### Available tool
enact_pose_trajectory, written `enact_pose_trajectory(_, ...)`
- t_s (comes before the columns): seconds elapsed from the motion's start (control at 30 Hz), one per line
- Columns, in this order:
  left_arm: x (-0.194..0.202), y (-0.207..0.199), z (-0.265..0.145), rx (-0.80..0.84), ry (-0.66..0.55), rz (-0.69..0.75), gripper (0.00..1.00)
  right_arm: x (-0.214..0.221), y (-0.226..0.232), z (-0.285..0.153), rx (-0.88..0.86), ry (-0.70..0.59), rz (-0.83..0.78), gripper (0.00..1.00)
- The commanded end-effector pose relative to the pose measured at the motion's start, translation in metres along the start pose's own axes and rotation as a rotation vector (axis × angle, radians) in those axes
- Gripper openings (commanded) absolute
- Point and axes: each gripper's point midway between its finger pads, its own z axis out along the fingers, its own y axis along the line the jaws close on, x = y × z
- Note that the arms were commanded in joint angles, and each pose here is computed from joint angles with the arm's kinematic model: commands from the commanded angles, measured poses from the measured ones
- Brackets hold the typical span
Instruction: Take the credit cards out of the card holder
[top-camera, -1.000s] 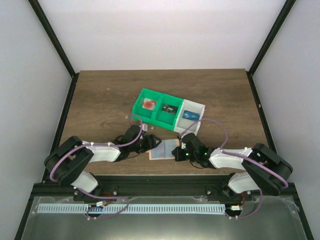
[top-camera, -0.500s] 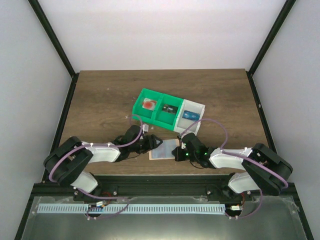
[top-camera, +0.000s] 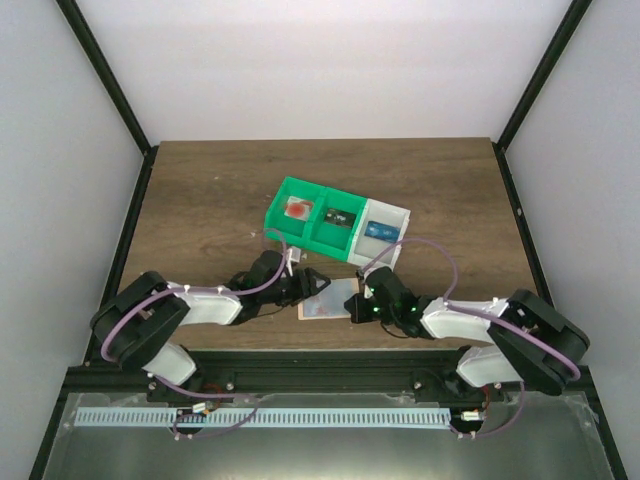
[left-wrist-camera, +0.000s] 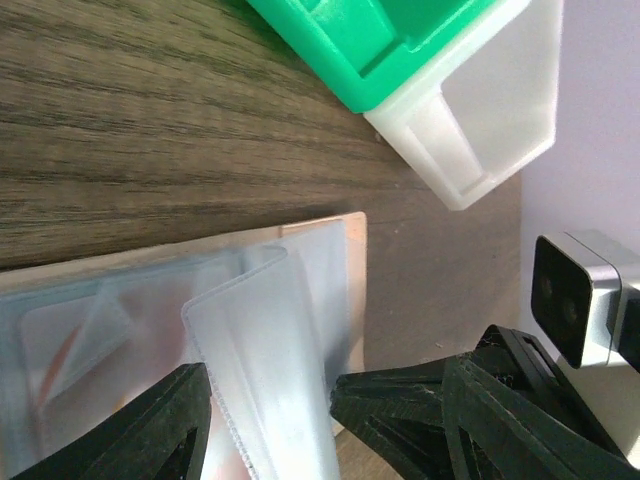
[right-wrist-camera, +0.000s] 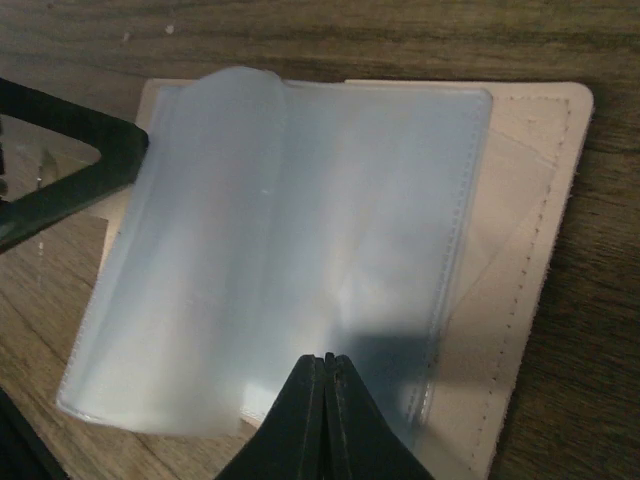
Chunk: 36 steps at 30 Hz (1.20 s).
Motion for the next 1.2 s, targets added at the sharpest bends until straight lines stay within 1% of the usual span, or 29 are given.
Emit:
enact_pose_trajectory(0.0, 0.000, -0.022, 0.003, 0.084, 0.010, 0.003, 0.66, -0.010, 0.005, -0.009, -0.016, -0.062, -0.015, 0.02)
enact_pose_trajectory(0.2, -0.001, -0.036, 0.009, 0.119, 0.023, 0.014, 0.66, -0.028, 0.012, -0.032, -0.037, -0.173, -0.022, 0.12)
enact_pose_trajectory(0.37, 0.004, -0.042, 0.019, 0.150, 0.044, 0.011, 0.66, -0.035, 0.008, -0.052, -0.037, -0.262, -0.009, 0.16)
enact_pose_trajectory(0.43, 0.006, -0.045, 0.021, 0.160, 0.055, 0.013, 0.65, -0.037, 0.010, -0.060, -0.055, -0.294, -0.008, 0.19)
enact_pose_trajectory(0.5, 0.005, -0.046, 0.019, 0.162, 0.045, 0.019, 0.65, -0.039, 0.014, -0.066, -0.081, -0.317, -0.017, 0.20)
enact_pose_trajectory(0.57, 0.002, -0.046, 0.017, 0.148, 0.030, 0.033, 0.66, -0.041, 0.021, -0.072, -0.111, -0.330, -0.030, 0.21)
enact_pose_trajectory(0.67, -0.001, -0.041, 0.014, 0.101, 0.020, 0.053, 0.67, -0.042, 0.030, -0.078, -0.152, -0.337, -0.044, 0.27)
enact_pose_trajectory(0.73, -0.003, -0.044, 0.012, 0.105, 0.012, 0.059, 0.67, -0.044, 0.036, -0.081, -0.184, -0.342, -0.054, 0.30)
enact_pose_trajectory(0.83, -0.002, -0.048, 0.013, 0.124, 0.019, 0.054, 0.68, -0.044, 0.045, -0.083, -0.224, -0.341, -0.069, 0.30)
enact_pose_trajectory(1.0, 0.001, -0.054, 0.021, 0.178, 0.045, 0.045, 0.67, -0.046, 0.048, -0.085, -0.229, -0.342, -0.085, 0.30)
enact_pose_trajectory(1.07, -0.004, -0.057, 0.018, 0.169, 0.021, 0.060, 0.67, -0.044, 0.050, -0.086, -0.240, -0.330, -0.100, 0.30)
enact_pose_trajectory(1.17, -0.013, -0.050, 0.012, 0.079, -0.007, 0.088, 0.67, -0.040, 0.057, -0.085, -0.272, -0.308, -0.115, 0.29)
